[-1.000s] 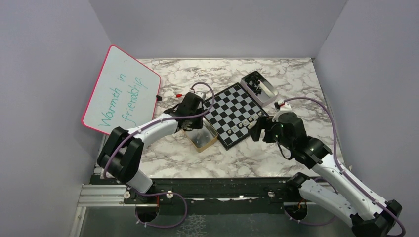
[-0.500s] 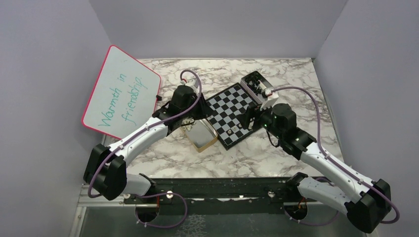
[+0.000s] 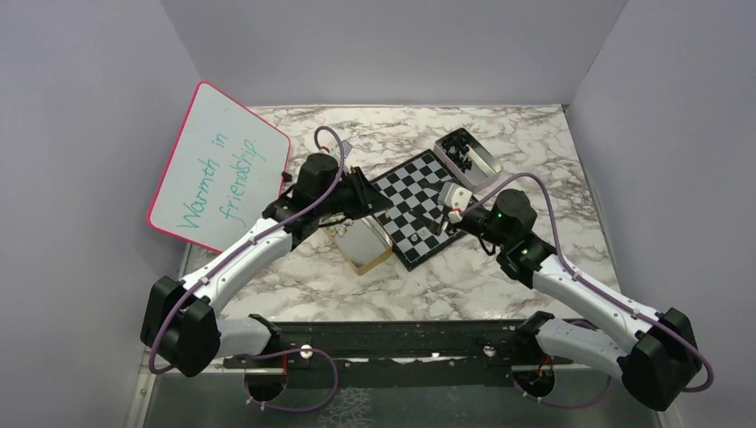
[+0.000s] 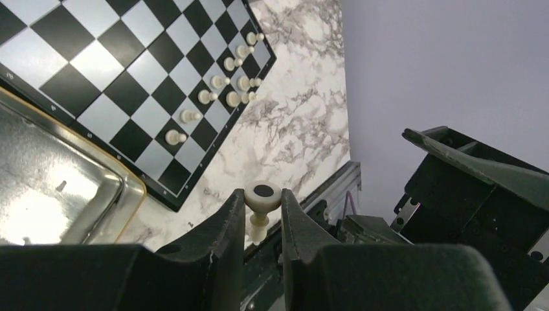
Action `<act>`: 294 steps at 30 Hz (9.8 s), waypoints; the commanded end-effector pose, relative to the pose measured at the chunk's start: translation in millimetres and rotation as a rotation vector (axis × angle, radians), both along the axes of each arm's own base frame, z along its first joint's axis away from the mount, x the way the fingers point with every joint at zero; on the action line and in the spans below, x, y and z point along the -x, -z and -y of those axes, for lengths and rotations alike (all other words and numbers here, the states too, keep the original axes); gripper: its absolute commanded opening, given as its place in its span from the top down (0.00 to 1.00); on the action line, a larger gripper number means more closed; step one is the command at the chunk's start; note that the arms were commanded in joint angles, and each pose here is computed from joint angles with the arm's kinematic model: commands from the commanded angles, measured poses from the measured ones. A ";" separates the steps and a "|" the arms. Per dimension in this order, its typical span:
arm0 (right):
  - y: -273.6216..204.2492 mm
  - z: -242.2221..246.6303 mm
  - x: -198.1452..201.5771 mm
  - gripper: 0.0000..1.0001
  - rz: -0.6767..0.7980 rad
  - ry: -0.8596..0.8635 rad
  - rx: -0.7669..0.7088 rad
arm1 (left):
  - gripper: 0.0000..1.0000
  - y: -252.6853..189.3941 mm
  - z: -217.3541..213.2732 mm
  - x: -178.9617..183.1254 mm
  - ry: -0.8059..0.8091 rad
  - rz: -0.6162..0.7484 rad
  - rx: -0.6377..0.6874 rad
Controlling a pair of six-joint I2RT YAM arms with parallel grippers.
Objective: Set up the chess pieces on the board
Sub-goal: Adjust the chess piece, then place the chess piece on the chessboard.
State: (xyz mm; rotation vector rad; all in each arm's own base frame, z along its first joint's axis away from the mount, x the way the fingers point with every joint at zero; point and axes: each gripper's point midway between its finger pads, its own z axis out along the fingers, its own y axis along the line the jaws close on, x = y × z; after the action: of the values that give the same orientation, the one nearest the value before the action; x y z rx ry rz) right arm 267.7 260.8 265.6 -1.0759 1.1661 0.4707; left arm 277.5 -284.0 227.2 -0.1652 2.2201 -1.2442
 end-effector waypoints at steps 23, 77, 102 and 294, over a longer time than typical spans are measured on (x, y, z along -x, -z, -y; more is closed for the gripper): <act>52.7 -58.6 37.4 0.49 0.550 -0.199 0.451 | 0.79 15.4 12.2 37.3 0.229 -0.275 0.148; 61.3 -84.2 63.4 0.57 0.687 -0.280 0.547 | 0.77 27.4 8.9 49.7 0.195 -0.419 0.234; 63.2 -81.8 79.6 0.64 0.563 -0.312 0.551 | 0.78 20.8 1.6 38.2 0.135 -0.374 0.261; 189.4 48.9 -11.1 0.94 -1.235 0.838 0.711 | 0.01 16.9 -139.1 6.7 -0.040 0.597 -0.660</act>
State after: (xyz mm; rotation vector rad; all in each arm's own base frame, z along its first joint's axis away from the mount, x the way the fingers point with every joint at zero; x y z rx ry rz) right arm 277.1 210.6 72.1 -0.6628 2.8444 -0.0401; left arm 270.0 -149.8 204.0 0.3802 1.9654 -0.4282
